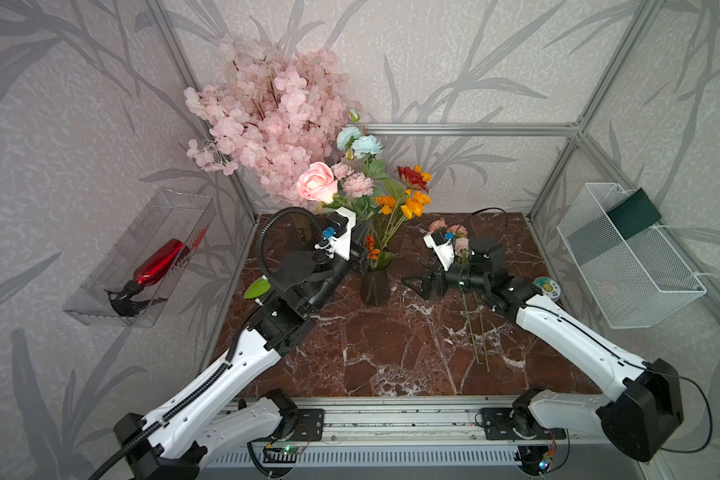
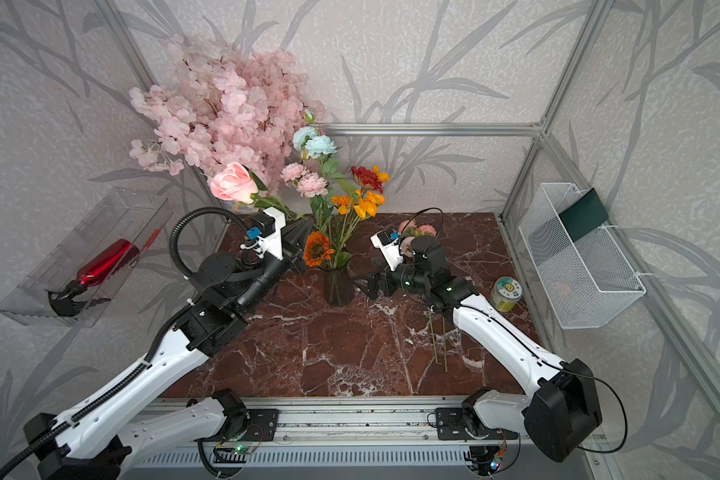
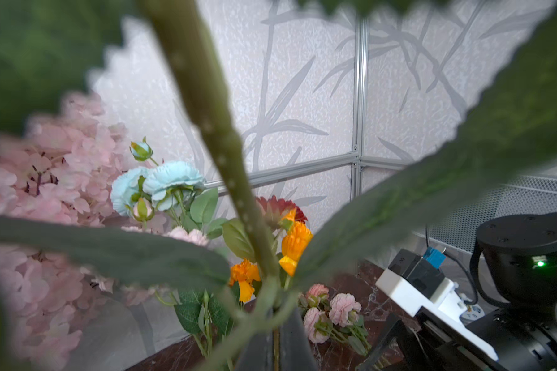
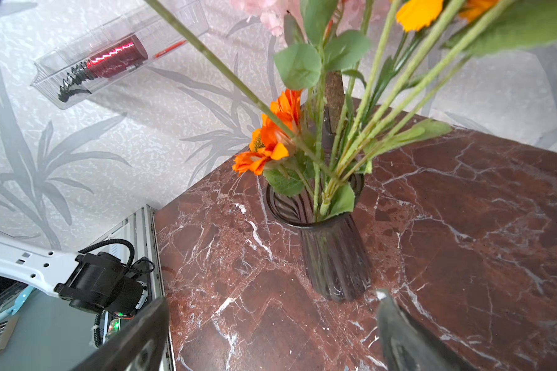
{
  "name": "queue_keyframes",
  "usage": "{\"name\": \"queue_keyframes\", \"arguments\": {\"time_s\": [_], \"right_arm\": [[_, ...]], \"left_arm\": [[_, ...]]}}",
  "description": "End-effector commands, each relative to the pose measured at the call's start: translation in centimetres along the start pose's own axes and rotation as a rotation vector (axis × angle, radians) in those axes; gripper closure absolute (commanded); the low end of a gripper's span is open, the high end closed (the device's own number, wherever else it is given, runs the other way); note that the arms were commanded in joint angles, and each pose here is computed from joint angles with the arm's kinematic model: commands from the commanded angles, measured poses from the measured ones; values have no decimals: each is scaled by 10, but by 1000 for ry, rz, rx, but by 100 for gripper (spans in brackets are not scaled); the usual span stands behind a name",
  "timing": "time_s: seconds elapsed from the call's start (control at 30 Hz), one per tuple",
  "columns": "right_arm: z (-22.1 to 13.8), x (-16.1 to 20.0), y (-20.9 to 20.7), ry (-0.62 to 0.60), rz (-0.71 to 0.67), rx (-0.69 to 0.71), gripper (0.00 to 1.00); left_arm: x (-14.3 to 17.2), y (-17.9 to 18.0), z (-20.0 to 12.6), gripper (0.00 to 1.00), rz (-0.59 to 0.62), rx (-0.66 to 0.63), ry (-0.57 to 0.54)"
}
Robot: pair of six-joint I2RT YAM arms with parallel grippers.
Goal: Pick out pink flowers from the vase
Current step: Pick up the flower from the vase, then place the flower at the center of the board.
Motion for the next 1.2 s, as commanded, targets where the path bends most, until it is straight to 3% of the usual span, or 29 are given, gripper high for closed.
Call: {"name": "queue_keyframes", "arguments": {"time_s": [0.0,0.23,0.4,0.6,0.93,1.17], "right_arm": [[-14,-26,11,-42,-72,2,1],[-32,-50,21,-76,-125,21,1],[-48,-60,29,-95,-148,50,1],[-68,-68,38,-96,-174,87,1],[-87,-73,49,-103,-201,94,0],[-85,-76,52,-116,-212,58,17]], "left_arm": [[-26,-5,-7,98,0,45,-3],[-67,-18,-17,99,-64,156,-53],[-75,-31,-16,99,-138,272,-68],[-56,-51,-3,100,-193,416,39],[-13,-77,14,100,-185,537,187],[7,-86,23,100,-192,565,257]]}}
Point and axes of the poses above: each gripper's point midway between its finger pads, its own z axis out along the fingers, its own y axis along the line the jaws close on, x = y × z, the point moved 6 cm from there along -z, back along the fingers, and after that the axes turned 8 degrees about -z, right-handed, at the moved point
